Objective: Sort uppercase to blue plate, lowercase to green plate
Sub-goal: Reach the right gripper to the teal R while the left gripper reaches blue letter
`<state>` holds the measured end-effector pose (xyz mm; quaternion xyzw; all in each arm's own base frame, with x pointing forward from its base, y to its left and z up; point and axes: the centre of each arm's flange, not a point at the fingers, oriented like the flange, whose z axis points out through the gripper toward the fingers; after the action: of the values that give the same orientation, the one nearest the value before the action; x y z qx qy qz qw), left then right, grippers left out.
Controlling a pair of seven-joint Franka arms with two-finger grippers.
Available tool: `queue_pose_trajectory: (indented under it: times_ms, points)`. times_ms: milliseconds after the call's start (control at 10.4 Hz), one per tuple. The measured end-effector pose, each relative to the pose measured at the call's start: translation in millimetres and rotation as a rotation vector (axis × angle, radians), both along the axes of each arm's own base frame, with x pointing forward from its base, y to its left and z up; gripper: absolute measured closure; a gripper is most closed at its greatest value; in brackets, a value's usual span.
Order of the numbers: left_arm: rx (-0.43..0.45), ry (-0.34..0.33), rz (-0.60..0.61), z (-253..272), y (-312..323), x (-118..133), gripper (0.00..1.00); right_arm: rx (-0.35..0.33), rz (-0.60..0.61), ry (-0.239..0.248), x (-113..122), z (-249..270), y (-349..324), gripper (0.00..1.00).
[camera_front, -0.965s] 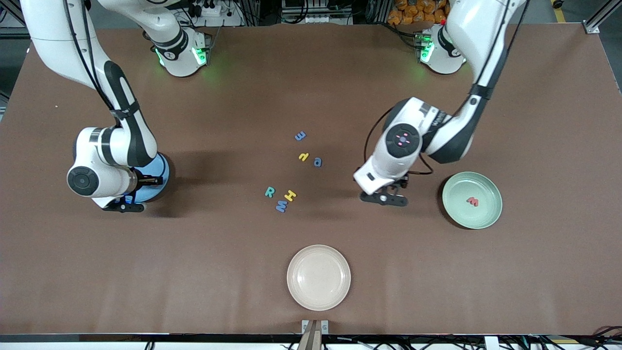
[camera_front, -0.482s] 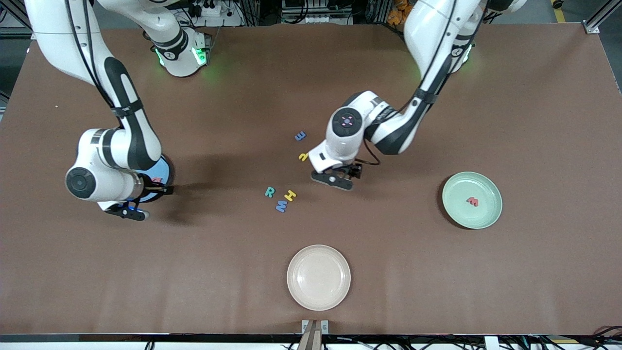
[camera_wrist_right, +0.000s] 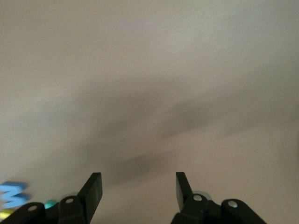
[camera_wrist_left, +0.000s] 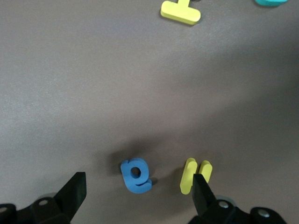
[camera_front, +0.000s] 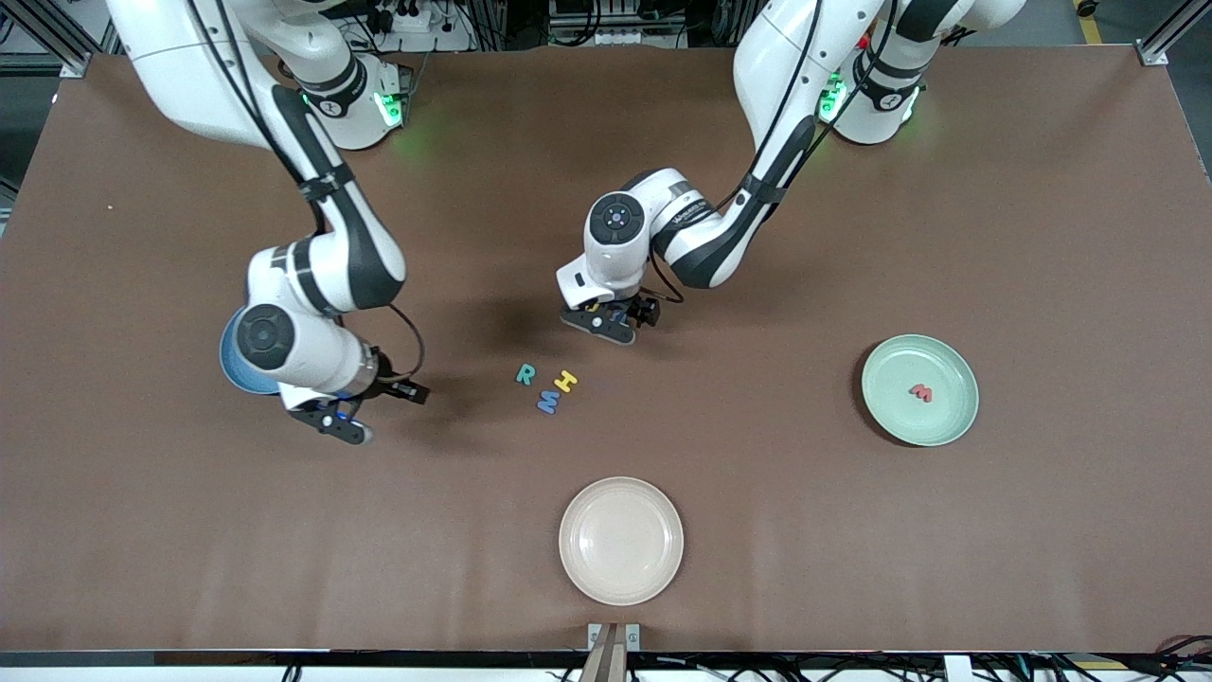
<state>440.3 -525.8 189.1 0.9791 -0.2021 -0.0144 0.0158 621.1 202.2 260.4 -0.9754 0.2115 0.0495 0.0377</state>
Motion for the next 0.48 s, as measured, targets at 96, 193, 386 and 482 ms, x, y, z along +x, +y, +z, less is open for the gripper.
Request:
queue_pose_trajectory:
  times_ms: [96, 193, 386, 482]
  points:
    - [0.001, -0.004, 0.005, 0.4, 2.1, 3.2, 0.00, 0.011, -0.027, -0.020, 0.7, -0.8, 20.2, 0.28]
    - [0.003, -0.006, 0.010, 0.6, 4.2, 6.1, 0.00, 0.011, -0.051, -0.038, -1.8, -5.7, 39.4, 0.28]
    - [0.008, -0.006, 0.036, -1.0, 7.4, 9.0, 0.00, -0.031, -0.097, -0.055, -15.6, -24.3, 78.3, 0.28]
    - [0.012, -0.004, 0.071, -2.7, 8.0, 8.6, 0.01, -0.041, -0.122, -0.055, -23.1, -30.6, 93.8, 0.28]
